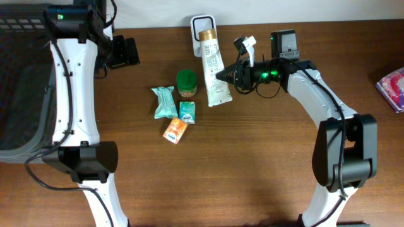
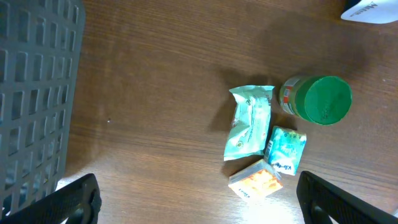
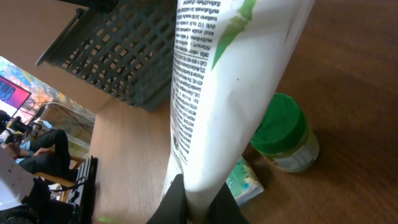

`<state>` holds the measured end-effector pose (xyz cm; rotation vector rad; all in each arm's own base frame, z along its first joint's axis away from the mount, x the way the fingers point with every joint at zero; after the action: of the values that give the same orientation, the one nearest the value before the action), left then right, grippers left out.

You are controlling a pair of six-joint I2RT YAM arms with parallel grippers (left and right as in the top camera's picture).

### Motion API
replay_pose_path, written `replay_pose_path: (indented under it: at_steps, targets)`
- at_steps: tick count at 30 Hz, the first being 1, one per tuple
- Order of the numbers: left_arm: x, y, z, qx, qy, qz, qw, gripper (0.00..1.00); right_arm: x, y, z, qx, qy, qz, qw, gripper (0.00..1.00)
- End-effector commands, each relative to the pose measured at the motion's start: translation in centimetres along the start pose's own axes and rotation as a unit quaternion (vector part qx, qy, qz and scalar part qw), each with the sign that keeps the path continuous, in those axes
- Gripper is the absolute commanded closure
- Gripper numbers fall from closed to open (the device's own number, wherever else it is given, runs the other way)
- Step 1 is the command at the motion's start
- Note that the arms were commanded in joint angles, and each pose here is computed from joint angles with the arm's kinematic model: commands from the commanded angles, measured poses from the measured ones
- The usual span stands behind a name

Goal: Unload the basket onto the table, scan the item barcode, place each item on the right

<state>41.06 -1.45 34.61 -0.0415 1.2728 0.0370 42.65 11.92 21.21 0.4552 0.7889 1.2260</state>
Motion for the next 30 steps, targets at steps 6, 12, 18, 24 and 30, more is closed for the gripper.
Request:
replay_pose_path:
  at_steps: [6, 12, 18, 24, 30]
  targets:
    - [-0.9, 0.2, -0.2, 0.005, -0.011, 0.003, 1.000, 0.01, -0.6, 2.0, 1.5, -0.034, -0.012, 0.004, 0.999, 0.96]
    - [-0.9, 0.2, -0.2, 0.005, -0.011, 0.003, 1.000, 0.01, -0.6, 2.0, 1.5, -0.032, -0.012, 0.007, 0.999, 0.96]
    - [-0.9, 0.2, -0.2, 0.005, -0.011, 0.003, 1.000, 0.01, -0.8, 0.6, -0.4, 0.045, 0.028, -0.094, 0.994, 0.96]
    - [-0.9, 0.2, -0.2, 0.005, -0.011, 0.003, 1.000, 0.01, -1.9, -1.5, -3.9, 0.124, 0.109, -0.271, 0.948, 0.96]
    - [-0.9, 0.2, -0.2, 0.005, -0.011, 0.003, 1.000, 0.01, -2.4, -3.1, -8.3, 0.169, 0.172, -0.342, 0.908, 0.79]
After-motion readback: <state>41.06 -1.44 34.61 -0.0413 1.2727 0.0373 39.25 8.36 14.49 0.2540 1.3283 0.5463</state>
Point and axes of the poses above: each gripper's point midway between its finger pads, its own x axis out along the fingers, its own y axis along the line the jaws close on, z = x × y, the point moved 10 cm from there along -x, back along the fingers, and after that the axes turned 9 degrees about x, right-handed, at the moved point
